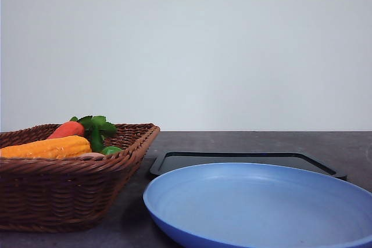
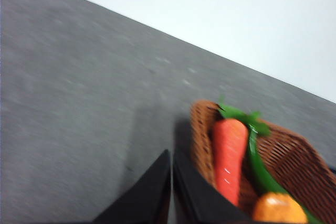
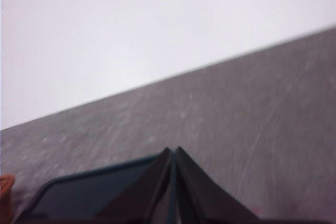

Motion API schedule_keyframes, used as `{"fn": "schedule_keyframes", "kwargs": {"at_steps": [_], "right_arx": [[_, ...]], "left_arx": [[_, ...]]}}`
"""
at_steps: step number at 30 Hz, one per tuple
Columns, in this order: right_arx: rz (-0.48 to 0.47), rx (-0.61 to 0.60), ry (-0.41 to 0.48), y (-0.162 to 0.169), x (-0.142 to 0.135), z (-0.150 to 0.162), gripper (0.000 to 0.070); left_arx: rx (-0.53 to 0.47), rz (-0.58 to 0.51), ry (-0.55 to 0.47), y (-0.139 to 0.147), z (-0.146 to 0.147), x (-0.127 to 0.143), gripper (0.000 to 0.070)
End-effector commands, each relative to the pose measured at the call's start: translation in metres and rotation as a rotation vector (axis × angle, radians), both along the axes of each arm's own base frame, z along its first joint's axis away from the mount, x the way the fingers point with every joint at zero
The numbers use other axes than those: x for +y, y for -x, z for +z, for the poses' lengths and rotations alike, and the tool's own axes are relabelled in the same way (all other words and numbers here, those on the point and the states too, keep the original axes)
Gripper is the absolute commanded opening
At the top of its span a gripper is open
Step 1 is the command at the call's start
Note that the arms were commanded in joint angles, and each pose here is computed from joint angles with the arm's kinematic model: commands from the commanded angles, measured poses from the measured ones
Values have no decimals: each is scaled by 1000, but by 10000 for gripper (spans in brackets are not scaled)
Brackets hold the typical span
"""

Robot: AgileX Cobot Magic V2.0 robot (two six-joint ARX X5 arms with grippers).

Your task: Transfer egg from basket to plate and serve

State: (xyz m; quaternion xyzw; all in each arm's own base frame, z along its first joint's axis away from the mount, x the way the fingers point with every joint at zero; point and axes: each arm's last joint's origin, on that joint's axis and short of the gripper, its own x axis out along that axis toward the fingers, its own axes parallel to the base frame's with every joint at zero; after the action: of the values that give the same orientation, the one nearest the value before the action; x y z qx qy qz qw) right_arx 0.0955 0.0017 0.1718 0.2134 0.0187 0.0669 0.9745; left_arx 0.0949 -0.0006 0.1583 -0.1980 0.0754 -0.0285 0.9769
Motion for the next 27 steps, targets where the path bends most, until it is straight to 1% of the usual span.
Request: {"fn": "schedule_keyframes", "kwargs": {"at_steps": [1, 4, 7, 11, 15, 20, 23, 27], "right_arx": [[4, -9, -60, 3, 0, 11, 0], [2, 33, -61, 6, 0, 23, 0], [16, 78, -38, 7, 1, 38, 0], [42, 146, 10, 2, 1, 59, 0], [82, 221, 66, -10, 2, 79, 0], [155, 321, 119, -27, 3, 98, 0], [214, 396, 140, -39, 3, 103, 0], [313, 522, 134, -55, 5, 100, 0]], "left_arx": [[8, -15, 21, 1, 3, -1, 0], [21, -16, 17, 1, 10, -1, 0], [45, -18, 18, 0, 20, -1, 0], [80, -69, 15, -5, 36, -2, 0], [117, -160, -12, -16, 55, -4, 0], [173, -302, 24, -34, 77, -8, 0], [243, -396, 54, -46, 86, -13, 0], [373, -527, 57, -63, 90, -22, 0]]}}
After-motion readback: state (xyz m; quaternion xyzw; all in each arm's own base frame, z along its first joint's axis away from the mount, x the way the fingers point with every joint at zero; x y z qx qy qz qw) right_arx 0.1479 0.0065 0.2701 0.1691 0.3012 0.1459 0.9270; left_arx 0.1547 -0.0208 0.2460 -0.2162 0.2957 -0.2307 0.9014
